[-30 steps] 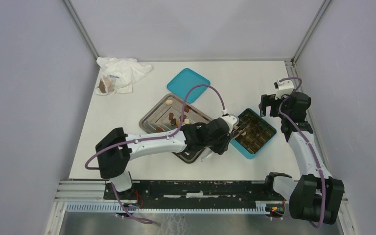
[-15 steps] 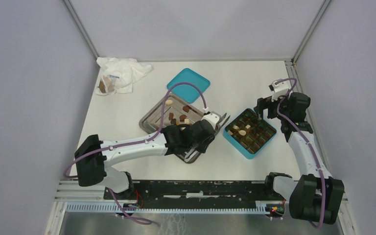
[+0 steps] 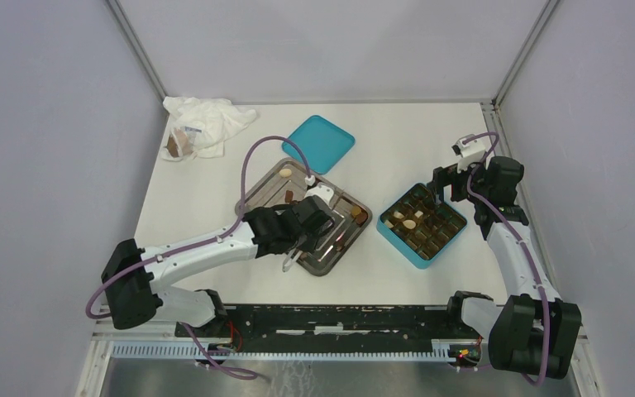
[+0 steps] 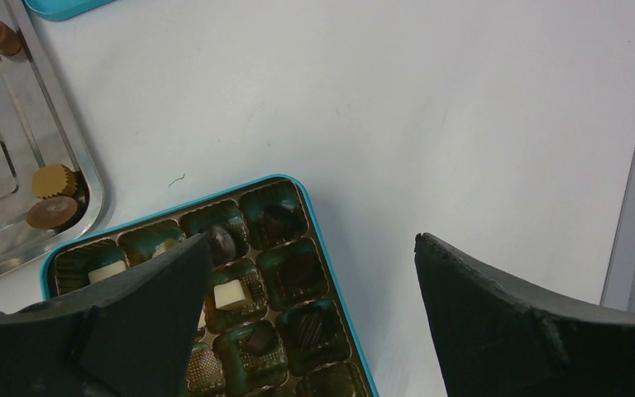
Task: Pack the chocolate
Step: Adjust the packing box at the center of the board.
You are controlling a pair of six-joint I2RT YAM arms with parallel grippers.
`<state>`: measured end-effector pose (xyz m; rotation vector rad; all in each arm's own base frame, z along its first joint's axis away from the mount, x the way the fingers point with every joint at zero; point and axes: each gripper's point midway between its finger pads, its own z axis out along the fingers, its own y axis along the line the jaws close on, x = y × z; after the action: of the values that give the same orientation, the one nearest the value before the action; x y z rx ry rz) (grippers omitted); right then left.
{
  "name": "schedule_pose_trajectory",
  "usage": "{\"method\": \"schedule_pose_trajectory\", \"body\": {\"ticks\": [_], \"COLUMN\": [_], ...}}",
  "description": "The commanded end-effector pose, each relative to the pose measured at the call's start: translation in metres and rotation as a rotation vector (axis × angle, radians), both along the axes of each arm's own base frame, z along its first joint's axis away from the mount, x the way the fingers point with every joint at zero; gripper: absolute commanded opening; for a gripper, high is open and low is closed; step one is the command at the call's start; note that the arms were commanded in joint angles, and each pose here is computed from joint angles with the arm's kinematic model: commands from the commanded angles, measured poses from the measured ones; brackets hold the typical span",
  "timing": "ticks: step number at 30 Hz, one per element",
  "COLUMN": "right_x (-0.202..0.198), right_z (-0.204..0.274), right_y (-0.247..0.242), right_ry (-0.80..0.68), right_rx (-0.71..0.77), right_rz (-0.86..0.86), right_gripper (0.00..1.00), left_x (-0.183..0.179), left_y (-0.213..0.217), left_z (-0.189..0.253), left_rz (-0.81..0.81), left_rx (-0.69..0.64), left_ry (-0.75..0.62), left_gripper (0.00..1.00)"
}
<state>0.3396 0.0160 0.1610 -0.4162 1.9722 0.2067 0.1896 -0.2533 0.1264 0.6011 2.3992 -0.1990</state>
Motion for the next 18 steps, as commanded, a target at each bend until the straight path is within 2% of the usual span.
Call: {"method": "schedule_pose_trajectory", "body": {"ticks": [1, 18], "right_x": [0.003, 0.003], "right_z": [0.007, 0.008], "right_y": [0.001, 0.002], "right_ry": [-0.025, -0.028], "right_rx": [-0.002, 0.000], "right_rz": [0.016, 0.020], "right_gripper": [0.98, 0.98], "left_x": [0.004, -0.001], "left_y": [0.013, 0.017], "left_z": [0.007, -0.014], "left_rz": [0.100, 0.147], "left_rx": [-0.048, -0.049], "left_ry": [0.021, 0.155], "left_gripper": [0.41, 0.48]}}
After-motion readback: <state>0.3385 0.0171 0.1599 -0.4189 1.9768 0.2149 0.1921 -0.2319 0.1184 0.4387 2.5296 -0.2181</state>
